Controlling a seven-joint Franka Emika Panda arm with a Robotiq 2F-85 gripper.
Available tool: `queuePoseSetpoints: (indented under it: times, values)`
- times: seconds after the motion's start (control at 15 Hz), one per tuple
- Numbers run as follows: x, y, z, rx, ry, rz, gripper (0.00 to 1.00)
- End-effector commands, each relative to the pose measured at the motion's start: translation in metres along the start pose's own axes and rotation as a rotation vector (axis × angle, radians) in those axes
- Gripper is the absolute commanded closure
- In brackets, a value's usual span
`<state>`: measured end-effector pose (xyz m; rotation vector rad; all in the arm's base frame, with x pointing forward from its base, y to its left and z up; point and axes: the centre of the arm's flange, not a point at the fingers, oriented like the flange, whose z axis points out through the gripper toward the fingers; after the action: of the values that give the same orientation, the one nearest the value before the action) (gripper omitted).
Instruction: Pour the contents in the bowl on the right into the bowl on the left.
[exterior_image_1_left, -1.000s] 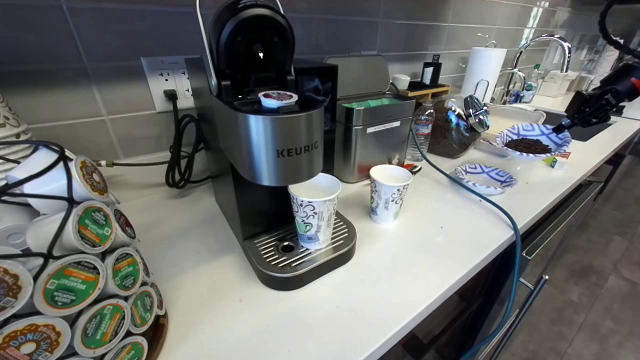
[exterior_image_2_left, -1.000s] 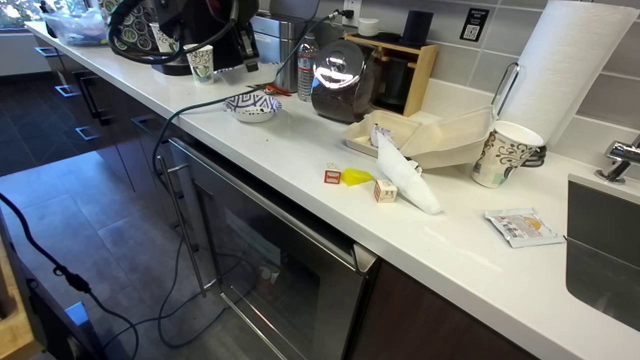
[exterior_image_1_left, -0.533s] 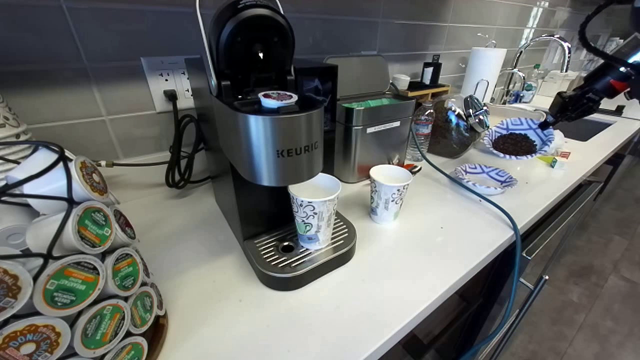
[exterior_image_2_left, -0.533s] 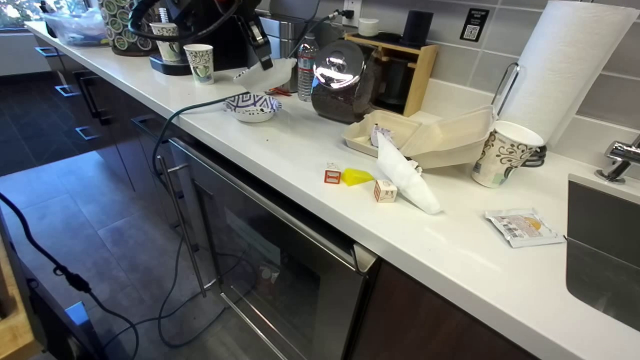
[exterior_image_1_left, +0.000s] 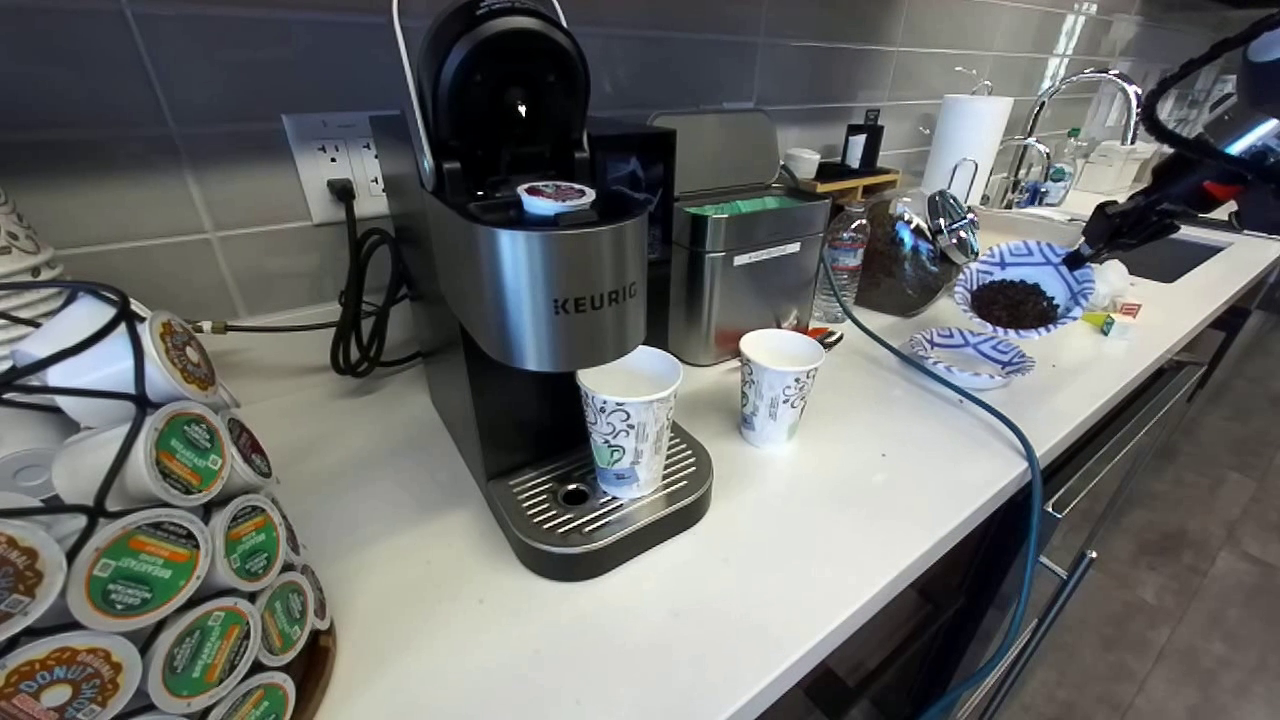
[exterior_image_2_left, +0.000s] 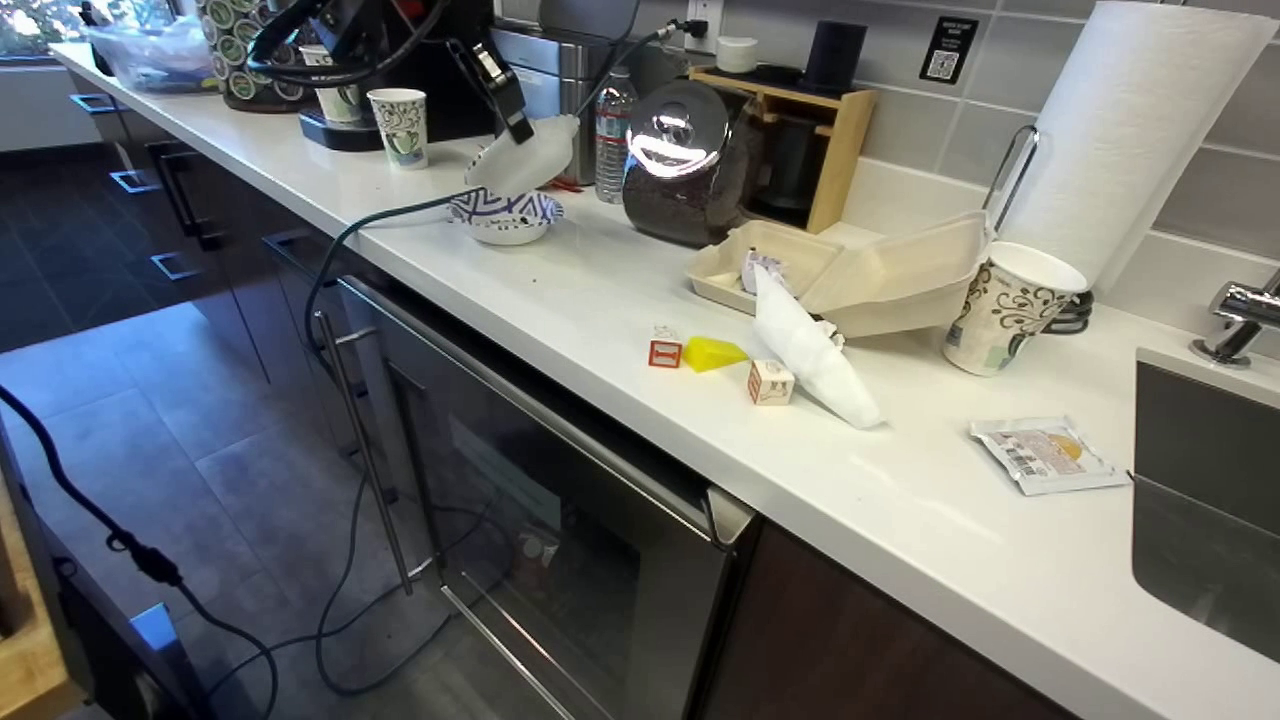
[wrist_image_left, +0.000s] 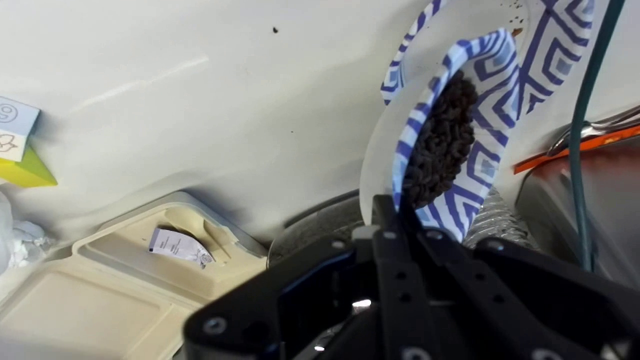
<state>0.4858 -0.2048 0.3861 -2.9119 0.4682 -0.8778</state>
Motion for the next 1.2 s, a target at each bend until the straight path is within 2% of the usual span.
queuePoseSetpoints:
  times: [0.0, 0.53, 1.13]
  values:
    - [-0.019, -0.018, -0.011, -0.029, 0.050, -0.022, 0.99]
    - [-0.031, -0.047, -0.016, -0.123, 0.222, -0.069, 0.99]
    - [-0.051, -0.063, -0.010, -0.197, 0.311, -0.161, 0.99]
